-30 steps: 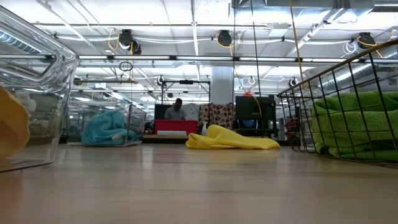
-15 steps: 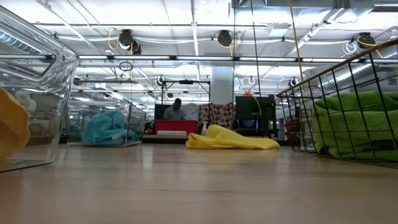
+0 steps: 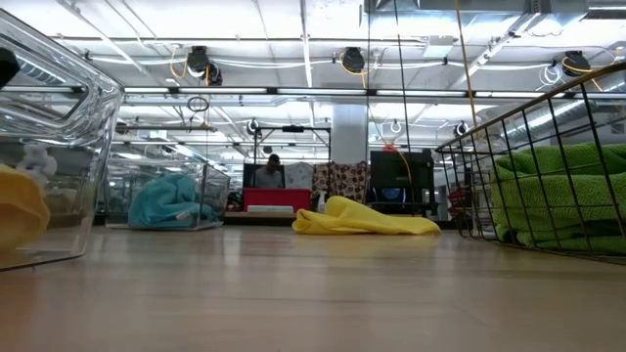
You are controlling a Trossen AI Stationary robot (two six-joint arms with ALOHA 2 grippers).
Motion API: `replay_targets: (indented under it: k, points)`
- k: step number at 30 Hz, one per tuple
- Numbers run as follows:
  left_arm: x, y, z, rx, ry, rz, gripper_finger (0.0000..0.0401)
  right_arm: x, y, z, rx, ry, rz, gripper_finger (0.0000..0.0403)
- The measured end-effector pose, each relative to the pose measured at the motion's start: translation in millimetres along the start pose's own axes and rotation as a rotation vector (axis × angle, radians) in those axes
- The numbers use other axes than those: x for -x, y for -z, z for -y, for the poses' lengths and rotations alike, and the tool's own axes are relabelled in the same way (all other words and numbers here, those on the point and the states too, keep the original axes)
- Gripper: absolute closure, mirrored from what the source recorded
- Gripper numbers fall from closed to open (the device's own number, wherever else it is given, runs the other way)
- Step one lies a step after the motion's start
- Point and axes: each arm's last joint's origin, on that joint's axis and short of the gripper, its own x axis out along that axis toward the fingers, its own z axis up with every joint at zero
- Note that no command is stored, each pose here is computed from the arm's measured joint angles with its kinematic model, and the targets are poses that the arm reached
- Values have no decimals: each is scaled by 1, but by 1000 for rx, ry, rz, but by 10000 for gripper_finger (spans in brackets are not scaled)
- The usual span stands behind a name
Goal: Sort microfiber towel by color & place in baskets
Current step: Put the bottom yellow microfiber cloth into the bottom transparent bin, then put the yellow microfiber cloth into the bottom transparent bin
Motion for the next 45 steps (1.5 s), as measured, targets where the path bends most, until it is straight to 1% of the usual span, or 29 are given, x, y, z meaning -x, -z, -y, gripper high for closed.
replay_targets:
  k: [6, 10, 14, 16, 18, 21, 25, 29, 31, 33, 35, 37, 39, 41, 43, 45]
  points:
    - [-24, 5, -4, 1, -44, -54, 382, -3, 0, 2, -2, 7, -3, 273]
    - [-27, 4, -4, 1, -49, -62, 381, -4, 0, 2, -4, 8, -4, 273]
    - [-15, -2, -3, 32, 12, -43, 381, -6, -1, 3, -4, 20, -3, 273]
    - [-3, -8, -3, 44, 39, -4, 381, -11, -1, 6, -8, 33, -8, 273]
    - [9, -15, -5, 50, 54, 47, 381, -22, -1, 12, -4, 58, -26, 273]
    - [23, -19, -10, 46, 35, 94, 381, -45, 0, 26, 11, 88, -70, 273]
    - [37, -22, -16, 35, 15, 146, 381, -84, 5, 48, -2, 0, -184, 273]
    - [45, -25, -20, 14, -4, 194, 381, -126, 12, 89, -5, -79, -334, 273]
    - [47, -26, -21, -2, -30, 215, 381, -142, 18, 117, 7, -84, -439, 273]
    - [49, -27, -23, -11, -63, 239, 381, -162, 27, 147, -19, -78, -536, 273]
    - [50, -28, -24, -15, -96, 256, 381, -178, 40, 180, -25, -77, -667, 272]
    - [50, -28, -25, -13, -118, 267, 381, -196, 55, 213, -73, -77, -772, 266]
    - [49, -27, -25, -12, -132, 268, 381, -211, 69, 245, -132, -93, -867, 253]
    - [48, -27, -25, -8, -135, 268, 381, -223, 82, 274, -188, -122, -923, 232]
    - [48, -28, -25, -2, -136, 276, 381, -233, 93, 299, -201, -135, -950, 206]
    - [48, -28, -24, 0, -135, 279, 381, -239, 102, 320, -189, -123, -964, 177]
